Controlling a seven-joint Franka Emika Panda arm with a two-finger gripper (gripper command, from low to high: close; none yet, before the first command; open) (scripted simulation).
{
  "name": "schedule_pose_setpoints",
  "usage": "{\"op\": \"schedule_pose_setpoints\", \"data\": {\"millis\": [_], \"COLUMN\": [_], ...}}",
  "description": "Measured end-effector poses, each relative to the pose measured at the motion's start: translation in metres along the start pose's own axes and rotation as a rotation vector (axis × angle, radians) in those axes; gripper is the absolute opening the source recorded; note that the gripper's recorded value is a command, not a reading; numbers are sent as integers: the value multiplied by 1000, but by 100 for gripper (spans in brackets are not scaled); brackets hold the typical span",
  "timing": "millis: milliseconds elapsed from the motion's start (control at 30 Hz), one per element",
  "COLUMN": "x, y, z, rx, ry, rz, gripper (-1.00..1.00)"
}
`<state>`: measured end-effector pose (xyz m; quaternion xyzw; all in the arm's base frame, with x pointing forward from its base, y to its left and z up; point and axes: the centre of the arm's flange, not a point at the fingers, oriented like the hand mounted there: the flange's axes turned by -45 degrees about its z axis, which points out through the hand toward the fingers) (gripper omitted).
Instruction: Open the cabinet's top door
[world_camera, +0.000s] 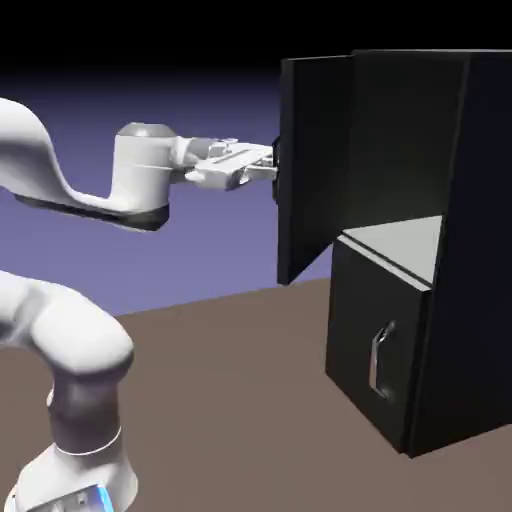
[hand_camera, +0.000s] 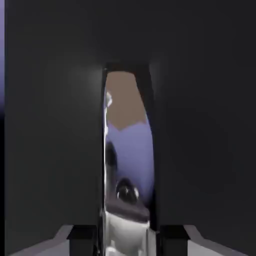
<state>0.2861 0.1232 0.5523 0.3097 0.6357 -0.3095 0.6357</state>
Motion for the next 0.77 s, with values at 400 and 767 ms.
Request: {"op": "schedule_pose_setpoints", "data": {"millis": [400, 767], "x": [0, 0], "y": [63, 120], "z": [-69, -104], "rx": [349, 594], "ry": [0, 0], "rz": [0, 0], "gripper": [-100, 100]}}
